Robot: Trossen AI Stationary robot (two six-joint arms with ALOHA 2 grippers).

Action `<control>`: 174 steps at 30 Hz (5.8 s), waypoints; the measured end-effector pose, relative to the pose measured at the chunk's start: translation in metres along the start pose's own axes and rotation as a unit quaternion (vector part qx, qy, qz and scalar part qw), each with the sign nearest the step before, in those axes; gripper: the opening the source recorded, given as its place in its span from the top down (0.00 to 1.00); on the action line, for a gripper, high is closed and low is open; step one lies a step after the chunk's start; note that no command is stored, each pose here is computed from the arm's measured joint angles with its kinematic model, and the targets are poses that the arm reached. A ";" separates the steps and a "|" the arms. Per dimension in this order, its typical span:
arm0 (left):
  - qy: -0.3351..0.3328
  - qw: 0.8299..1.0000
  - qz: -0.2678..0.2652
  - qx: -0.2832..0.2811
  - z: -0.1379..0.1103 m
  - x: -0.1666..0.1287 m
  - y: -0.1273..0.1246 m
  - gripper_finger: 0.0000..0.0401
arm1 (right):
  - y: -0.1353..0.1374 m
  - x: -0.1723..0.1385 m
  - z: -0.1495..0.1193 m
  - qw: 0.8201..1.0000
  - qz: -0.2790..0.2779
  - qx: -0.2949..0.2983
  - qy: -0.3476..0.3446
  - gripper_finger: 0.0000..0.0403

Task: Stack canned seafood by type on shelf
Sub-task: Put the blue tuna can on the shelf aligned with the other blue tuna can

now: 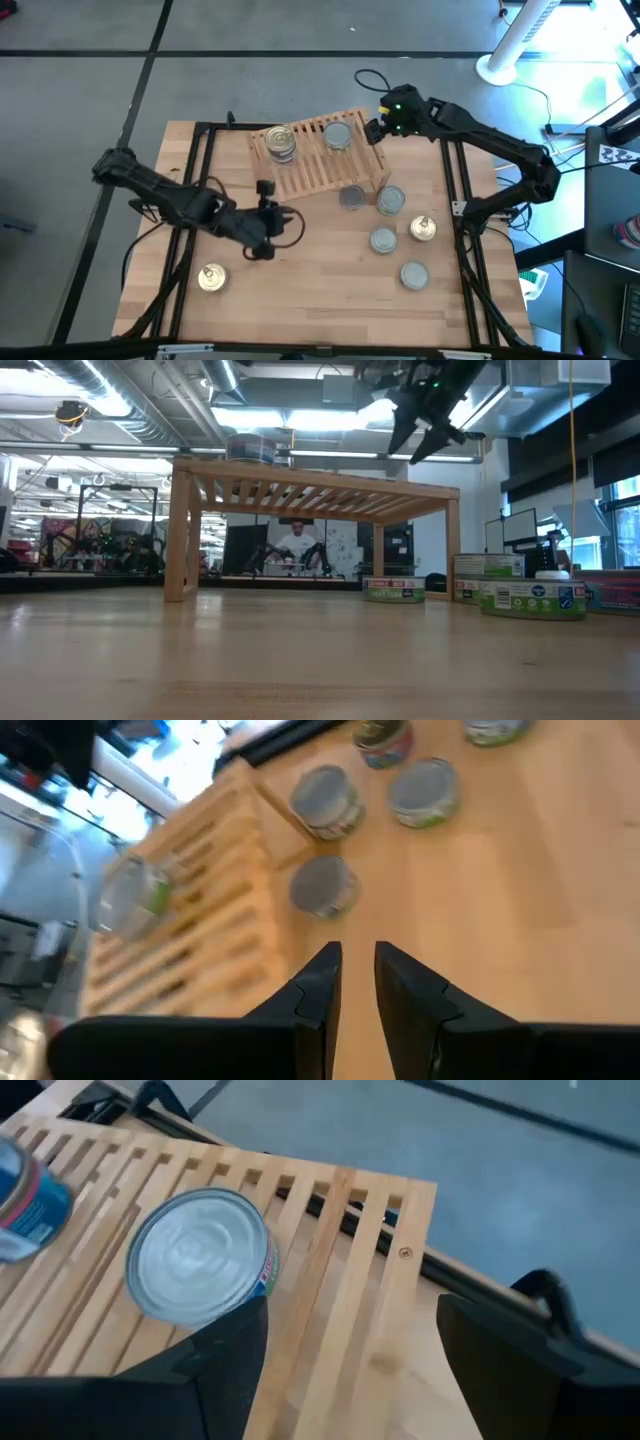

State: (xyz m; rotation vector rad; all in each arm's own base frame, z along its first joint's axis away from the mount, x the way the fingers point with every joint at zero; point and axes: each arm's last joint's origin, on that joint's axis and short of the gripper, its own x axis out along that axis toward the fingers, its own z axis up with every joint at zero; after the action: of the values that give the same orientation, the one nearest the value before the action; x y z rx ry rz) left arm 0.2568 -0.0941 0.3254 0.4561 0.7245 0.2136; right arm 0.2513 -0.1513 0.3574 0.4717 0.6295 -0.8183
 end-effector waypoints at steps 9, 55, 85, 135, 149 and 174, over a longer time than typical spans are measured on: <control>0.025 0.995 -0.044 -0.091 -0.012 -0.025 -0.031 0.85 | 0.023 -0.040 -0.017 0.995 0.050 -0.088 -0.003 0.28; 0.430 0.855 -0.144 -0.252 -0.079 -0.049 -0.169 0.58 | 0.208 -0.069 -0.176 0.911 0.198 -0.360 0.013 0.28; 0.462 0.861 -0.036 -0.210 -0.119 -0.031 -0.200 0.68 | 0.306 0.040 -0.264 0.882 0.367 -0.292 -0.047 0.28; 0.372 0.896 -0.093 -0.222 -0.087 0.024 -0.180 1.00 | 0.313 0.077 -0.298 0.773 0.342 -0.514 -0.147 0.28; 0.336 0.897 -0.130 -0.254 -0.068 0.062 -0.160 1.00 | 0.303 0.084 -0.307 0.724 0.280 -0.619 -0.119 0.28; 0.342 0.883 -0.150 -0.284 -0.062 0.074 -0.143 1.00 | 0.306 0.083 -0.303 0.711 0.258 -0.635 -0.157 0.28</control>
State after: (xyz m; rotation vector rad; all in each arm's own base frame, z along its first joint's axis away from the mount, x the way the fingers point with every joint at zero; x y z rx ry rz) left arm 0.2737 -0.1746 0.1737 -0.3261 1.3564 0.2850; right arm 0.4352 0.1731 0.1274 -0.7485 0.5564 0.1991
